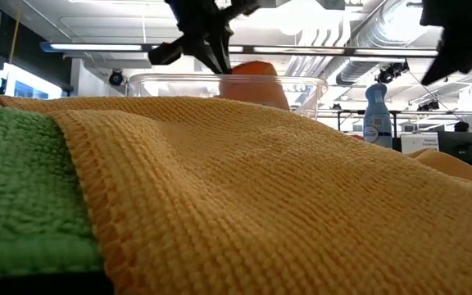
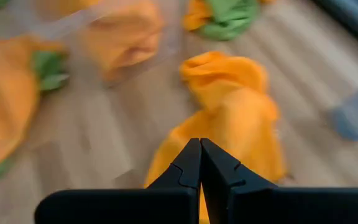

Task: Sort microfiber towel by color & place in baskets
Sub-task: Put the yellow microfiber cloth into the top transparent bin, then put the green microfiber cloth into the bottom transparent bin

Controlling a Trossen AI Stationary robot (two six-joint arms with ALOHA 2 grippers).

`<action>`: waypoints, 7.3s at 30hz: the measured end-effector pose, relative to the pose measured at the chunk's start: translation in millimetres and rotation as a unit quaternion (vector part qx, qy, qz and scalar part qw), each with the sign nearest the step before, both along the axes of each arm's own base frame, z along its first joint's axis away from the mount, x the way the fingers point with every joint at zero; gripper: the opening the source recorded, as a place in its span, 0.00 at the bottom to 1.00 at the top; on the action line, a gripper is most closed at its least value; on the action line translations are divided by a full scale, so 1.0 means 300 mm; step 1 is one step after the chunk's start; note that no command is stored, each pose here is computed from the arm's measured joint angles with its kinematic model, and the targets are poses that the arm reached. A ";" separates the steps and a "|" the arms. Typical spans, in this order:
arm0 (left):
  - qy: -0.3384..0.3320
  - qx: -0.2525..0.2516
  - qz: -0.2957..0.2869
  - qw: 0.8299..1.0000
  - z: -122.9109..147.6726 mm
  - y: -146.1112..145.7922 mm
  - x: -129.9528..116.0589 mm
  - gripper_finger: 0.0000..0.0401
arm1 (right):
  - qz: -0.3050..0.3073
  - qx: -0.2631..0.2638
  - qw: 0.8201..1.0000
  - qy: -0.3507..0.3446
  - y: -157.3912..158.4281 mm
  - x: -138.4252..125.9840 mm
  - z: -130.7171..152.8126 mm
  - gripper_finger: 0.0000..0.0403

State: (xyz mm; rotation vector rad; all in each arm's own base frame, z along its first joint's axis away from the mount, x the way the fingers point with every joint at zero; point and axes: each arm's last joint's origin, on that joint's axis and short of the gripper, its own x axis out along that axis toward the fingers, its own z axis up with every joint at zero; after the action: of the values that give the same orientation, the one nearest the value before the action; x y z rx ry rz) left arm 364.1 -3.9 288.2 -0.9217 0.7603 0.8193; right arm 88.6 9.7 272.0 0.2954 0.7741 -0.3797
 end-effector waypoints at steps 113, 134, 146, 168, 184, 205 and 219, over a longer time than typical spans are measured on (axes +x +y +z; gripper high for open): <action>-0.038 0.220 -0.267 0.937 -0.042 -0.133 -0.426 0.00 | -0.005 -0.048 0.992 -0.121 -0.106 0.537 0.143 0.00; -0.090 0.278 -0.308 0.905 -0.012 -0.075 -0.665 0.00 | -0.175 0.126 0.974 0.073 -0.709 0.938 0.009 0.25; -0.066 0.272 -0.331 0.901 -0.025 -0.075 -0.675 0.00 | -0.210 0.165 0.954 0.138 -0.761 0.991 -0.135 0.48; -0.064 0.274 -0.334 0.900 -0.026 -0.075 -0.675 0.00 | -0.191 0.220 0.941 0.175 -0.776 0.996 -0.228 0.36; -0.063 0.276 -0.337 0.898 -0.026 -0.075 -0.675 0.00 | -0.185 0.167 0.959 0.138 -0.758 0.995 -0.066 0.02; -0.083 0.277 -0.326 0.900 -0.016 -0.077 -0.667 0.00 | -0.153 0.021 0.988 -0.025 -0.565 0.833 0.413 0.00; -0.093 0.255 -0.305 0.913 -0.017 -0.077 -0.667 0.00 | -0.169 -0.033 0.985 -0.030 -0.325 0.581 0.619 0.00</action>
State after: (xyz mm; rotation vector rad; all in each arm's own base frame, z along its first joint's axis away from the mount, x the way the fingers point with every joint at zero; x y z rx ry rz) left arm 163.8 -27.1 283.2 -0.2504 0.5728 0.3337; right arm 262.8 -87.8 457.7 0.3763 0.6503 -0.7120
